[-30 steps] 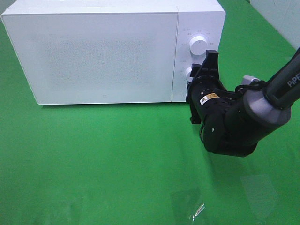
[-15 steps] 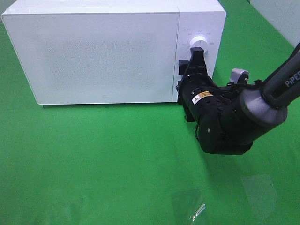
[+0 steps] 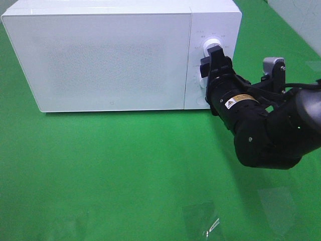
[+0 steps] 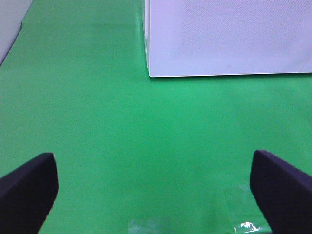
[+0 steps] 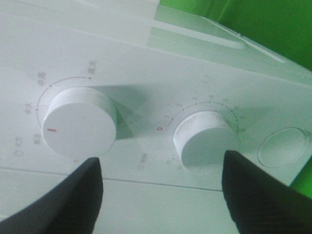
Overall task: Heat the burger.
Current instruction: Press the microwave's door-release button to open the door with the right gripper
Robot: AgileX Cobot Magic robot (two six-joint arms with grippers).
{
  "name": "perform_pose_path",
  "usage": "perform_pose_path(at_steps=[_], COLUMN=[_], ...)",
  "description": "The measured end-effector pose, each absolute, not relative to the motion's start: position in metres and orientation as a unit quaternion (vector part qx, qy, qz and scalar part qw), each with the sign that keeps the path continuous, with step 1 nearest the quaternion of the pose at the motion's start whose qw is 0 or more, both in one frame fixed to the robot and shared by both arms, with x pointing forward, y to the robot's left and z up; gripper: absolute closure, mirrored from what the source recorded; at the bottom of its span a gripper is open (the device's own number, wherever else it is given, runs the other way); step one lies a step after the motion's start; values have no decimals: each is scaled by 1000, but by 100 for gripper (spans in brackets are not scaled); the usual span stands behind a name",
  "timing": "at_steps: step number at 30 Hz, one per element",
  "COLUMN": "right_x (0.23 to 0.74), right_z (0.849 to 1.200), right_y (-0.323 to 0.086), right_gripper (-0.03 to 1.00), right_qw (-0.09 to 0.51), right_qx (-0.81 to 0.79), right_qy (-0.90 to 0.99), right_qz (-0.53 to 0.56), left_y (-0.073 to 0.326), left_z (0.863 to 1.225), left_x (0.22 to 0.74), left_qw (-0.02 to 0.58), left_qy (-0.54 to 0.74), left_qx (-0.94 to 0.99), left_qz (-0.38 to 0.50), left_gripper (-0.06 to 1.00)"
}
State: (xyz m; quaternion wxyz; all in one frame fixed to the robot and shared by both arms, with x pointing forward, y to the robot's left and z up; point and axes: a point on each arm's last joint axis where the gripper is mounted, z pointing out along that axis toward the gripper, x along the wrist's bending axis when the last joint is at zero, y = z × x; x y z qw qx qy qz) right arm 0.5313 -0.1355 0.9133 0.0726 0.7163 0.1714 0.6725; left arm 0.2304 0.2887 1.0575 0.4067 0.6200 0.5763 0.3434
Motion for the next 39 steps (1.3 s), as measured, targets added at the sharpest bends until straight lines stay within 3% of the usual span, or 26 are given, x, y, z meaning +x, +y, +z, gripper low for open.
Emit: perform_pose_path(at_steps=[8, 12, 24, 39], right_x=[516, 510, 493, 458], right_z=[933, 938, 948, 1007], right_y=[-139, -138, -133, -175], right_gripper=[26, 24, 23, 23], right_qw=[201, 229, 242, 207], right_qx=[682, 652, 540, 468], right_qy=[397, 485, 670, 766], right_qz=[580, 537, 448, 389], left_y=[289, 289, 289, 289], left_z=[1058, 1058, 1058, 1058], left_x=[230, 230, 230, 230], left_qw=[407, 407, 407, 407], left_qy=[576, 576, 576, 576], left_qx=[620, 620, 620, 620], left_qz=[343, 343, 343, 344], left_gripper=[-5, -5, -5, -5])
